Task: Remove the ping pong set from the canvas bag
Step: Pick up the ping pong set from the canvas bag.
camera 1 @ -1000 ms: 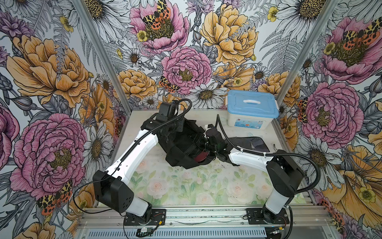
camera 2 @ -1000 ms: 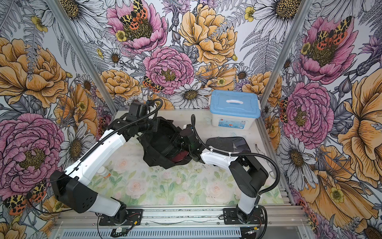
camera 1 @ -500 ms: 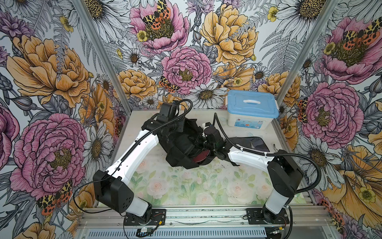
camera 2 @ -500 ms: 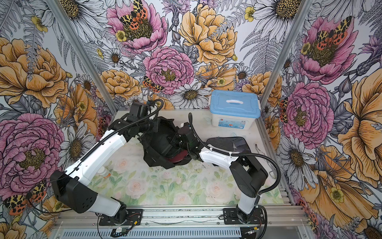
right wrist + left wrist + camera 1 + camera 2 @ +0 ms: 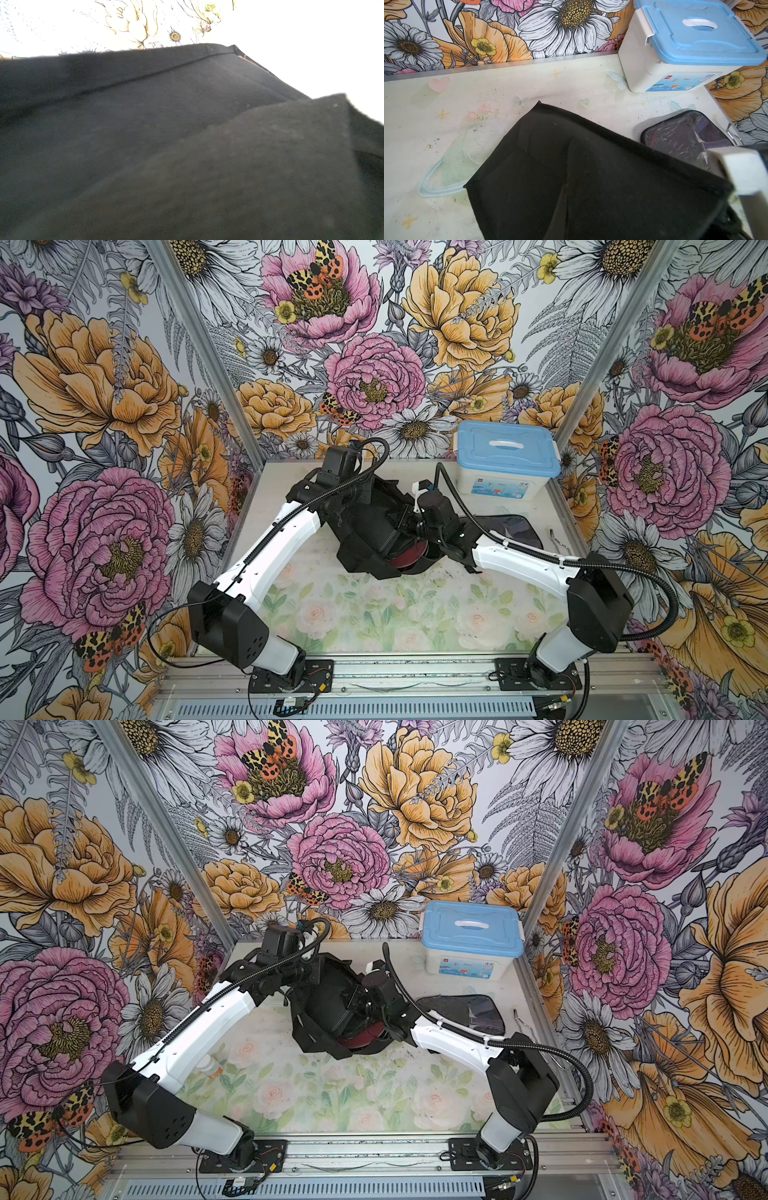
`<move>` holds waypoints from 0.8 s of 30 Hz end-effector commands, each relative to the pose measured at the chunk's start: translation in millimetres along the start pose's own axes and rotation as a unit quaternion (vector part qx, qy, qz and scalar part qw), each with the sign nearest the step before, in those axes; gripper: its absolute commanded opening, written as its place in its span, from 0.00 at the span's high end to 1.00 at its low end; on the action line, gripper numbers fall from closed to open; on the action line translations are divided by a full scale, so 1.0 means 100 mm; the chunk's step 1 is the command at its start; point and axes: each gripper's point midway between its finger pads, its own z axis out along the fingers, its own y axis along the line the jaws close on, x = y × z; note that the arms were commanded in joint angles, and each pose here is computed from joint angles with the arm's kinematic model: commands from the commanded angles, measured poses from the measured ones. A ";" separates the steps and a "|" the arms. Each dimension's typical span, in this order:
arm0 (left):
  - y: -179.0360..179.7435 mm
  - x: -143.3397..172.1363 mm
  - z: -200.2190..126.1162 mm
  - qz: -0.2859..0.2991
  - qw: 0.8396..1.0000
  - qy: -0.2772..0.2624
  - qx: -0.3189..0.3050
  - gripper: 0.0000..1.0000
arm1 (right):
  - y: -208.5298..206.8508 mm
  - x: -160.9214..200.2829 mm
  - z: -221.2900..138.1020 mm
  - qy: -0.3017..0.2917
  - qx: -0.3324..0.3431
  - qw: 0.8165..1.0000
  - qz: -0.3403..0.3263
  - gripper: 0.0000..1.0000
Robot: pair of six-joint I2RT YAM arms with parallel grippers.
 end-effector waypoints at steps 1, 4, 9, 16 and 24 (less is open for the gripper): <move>-0.06 -0.28 -0.09 -0.018 0.998 -0.056 0.024 1.00 | 0.58 -0.45 -0.37 -0.080 -0.065 0.994 -0.040 0.90; -0.03 -0.27 -0.08 -0.021 0.998 -0.055 0.022 1.00 | 0.59 -0.49 -0.45 -0.089 -0.060 0.993 -0.050 0.90; 0.05 -0.27 -0.08 -0.027 0.998 -0.056 0.017 1.00 | 0.62 -0.53 -0.56 -0.095 -0.060 0.992 -0.061 0.90; 0.20 -0.25 -0.07 -0.036 0.998 -0.053 0.005 1.00 | 0.63 -0.58 -0.67 -0.103 -0.060 0.991 -0.068 0.91; 0.36 -0.23 -0.06 -0.046 0.998 -0.053 -0.006 1.00 | 0.64 -0.65 -0.74 -0.110 -0.061 0.989 -0.074 0.92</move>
